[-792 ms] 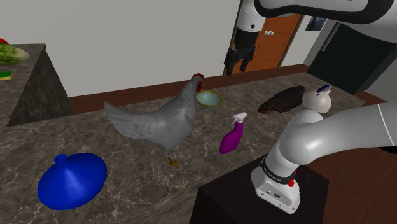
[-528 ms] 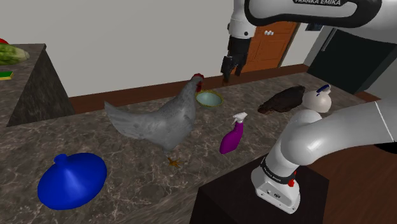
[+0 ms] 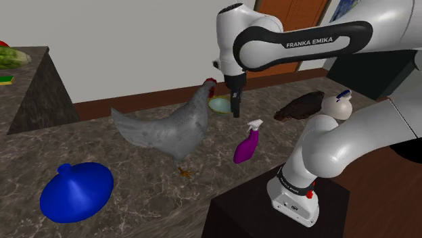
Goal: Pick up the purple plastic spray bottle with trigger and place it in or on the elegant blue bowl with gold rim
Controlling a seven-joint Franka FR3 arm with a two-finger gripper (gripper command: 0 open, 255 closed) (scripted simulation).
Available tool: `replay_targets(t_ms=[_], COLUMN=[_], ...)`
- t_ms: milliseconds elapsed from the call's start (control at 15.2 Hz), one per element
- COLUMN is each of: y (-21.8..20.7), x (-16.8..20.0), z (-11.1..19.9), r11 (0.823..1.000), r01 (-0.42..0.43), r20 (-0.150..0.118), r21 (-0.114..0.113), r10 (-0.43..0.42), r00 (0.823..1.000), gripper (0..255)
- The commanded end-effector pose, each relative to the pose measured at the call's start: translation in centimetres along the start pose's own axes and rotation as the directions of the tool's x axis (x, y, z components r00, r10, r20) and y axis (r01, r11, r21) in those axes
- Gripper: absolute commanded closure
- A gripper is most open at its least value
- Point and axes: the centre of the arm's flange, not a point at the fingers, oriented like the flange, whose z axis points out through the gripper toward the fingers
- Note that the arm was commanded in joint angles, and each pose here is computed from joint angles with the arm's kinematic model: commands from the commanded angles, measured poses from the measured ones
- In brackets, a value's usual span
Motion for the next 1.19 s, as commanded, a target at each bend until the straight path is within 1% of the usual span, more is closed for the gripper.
replay_targets(t_ms=[0,66,132,198,264,330,396,462,528,594,1056,1122], y=[-2.3,-3.4,-4.5,-5.6,-6.7,-7.7,-8.7,-9.7,-10.6,-10.7,-9.6,-9.6], x=[0.9,1.1,1.3,1.3,1.3,1.1,0.9,0.5,0.1,0.1,-0.5,-0.5], z=[2.1,3.2,4.3,5.5,6.7,7.9,9.1,10.3,11.6,11.7,15.5,15.5], r11=[0.99,0.978,0.962,0.941,0.916,0.887,0.853,0.816,0.775,0.772,0.772,0.772], r01=[0.136,0.201,0.266,0.329,0.392,0.453,0.512,0.568,0.623,0.627,0.627,0.627], r20=[0.05,0.076,0.104,0.131,0.16,0.189,0.218,0.247,0.276,0.278,0.278,0.278], r21=[-0.037,-0.052,-0.066,-0.078,-0.087,-0.095,-0.101,-0.105,-0.107,-0.107,-0.107,-0.107], r10=[-0.134,-0.197,-0.258,-0.318,-0.375,-0.431,-0.483,-0.532,-0.579,-0.582,-0.582,-0.582], r00=[0.99,0.977,0.96,0.939,0.913,0.883,0.848,0.81,0.767,0.764,0.764,0.764], gripper=[0,0,0,0,0,0,0,0,0,0,0,0])
